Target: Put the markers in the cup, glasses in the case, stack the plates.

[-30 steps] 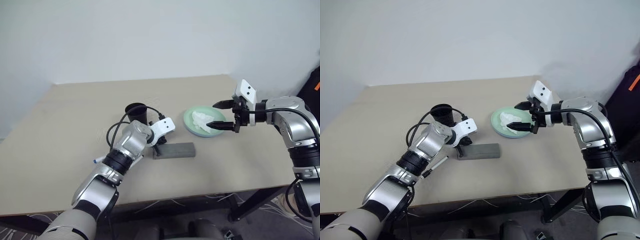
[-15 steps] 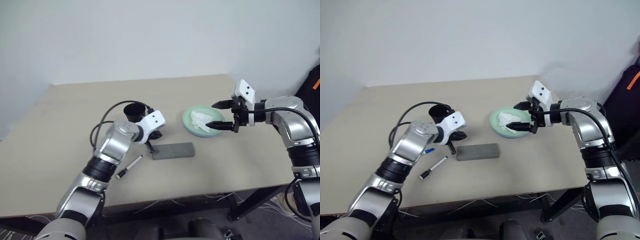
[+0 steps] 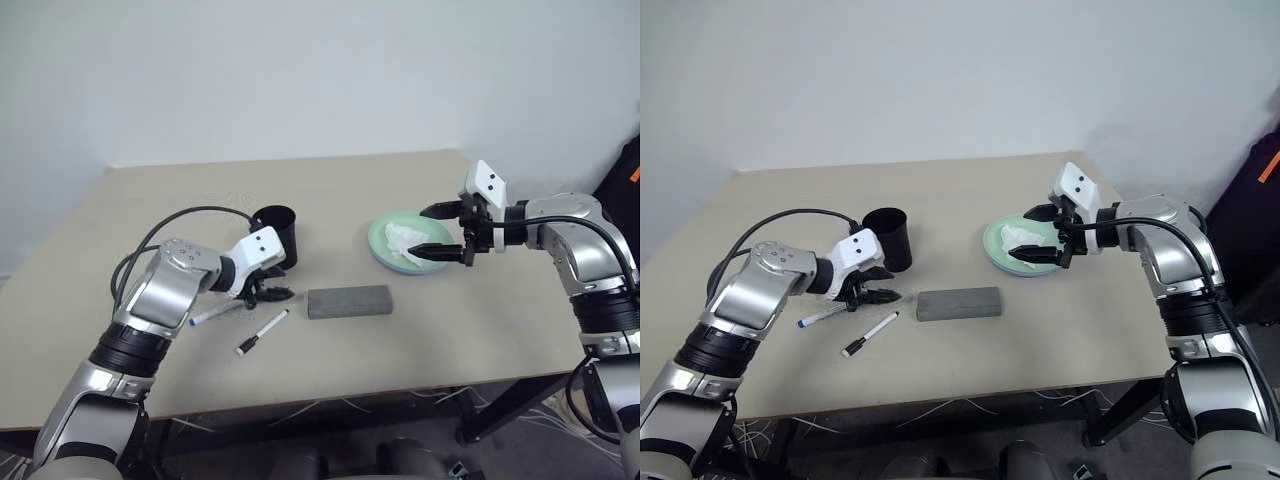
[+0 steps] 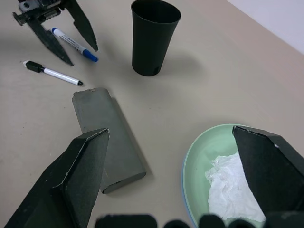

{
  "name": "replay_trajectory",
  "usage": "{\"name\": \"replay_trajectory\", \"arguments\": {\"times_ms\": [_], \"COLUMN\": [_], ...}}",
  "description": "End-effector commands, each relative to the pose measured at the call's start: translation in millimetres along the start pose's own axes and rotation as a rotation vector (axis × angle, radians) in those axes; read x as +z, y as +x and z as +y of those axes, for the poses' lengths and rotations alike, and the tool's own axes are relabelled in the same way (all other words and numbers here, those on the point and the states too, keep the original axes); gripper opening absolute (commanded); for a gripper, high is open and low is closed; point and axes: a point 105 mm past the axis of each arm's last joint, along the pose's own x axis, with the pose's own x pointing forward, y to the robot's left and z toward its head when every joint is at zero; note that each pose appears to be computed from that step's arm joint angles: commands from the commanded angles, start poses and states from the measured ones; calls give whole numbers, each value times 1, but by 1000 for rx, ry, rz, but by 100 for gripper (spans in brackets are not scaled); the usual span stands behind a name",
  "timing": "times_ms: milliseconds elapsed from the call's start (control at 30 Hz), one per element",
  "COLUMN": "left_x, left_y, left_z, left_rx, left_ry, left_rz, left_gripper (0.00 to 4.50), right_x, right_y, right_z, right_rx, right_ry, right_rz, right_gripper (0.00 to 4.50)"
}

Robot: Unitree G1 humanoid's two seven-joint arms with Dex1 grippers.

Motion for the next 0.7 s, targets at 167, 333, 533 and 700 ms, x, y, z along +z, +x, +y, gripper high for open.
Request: {"name": "replay_trajectory", "arguments": {"times_ms": [167,333,533,700], "left_x": [6,-3,-2,-7], "left_y": [-3,1,1,1], "left_z": [12,12,4,-2], "left_rx": [26,-5,-80,-136], "left_ry": [66,76,60,40], "left_rz": [81,197,260,333], "left_gripper": [405,405,405,405], "right_x": [14,13,12,11], "right_y": [-1,-1,-1,-1], "right_z": [0,0,2,2], "right_rx": [-6,-10,-14,-18], "right_ry": [-43,-40,-34,-31], "right_rz": [-37,-41,-43,-44], "right_gripper": [450,450,450,450]}}
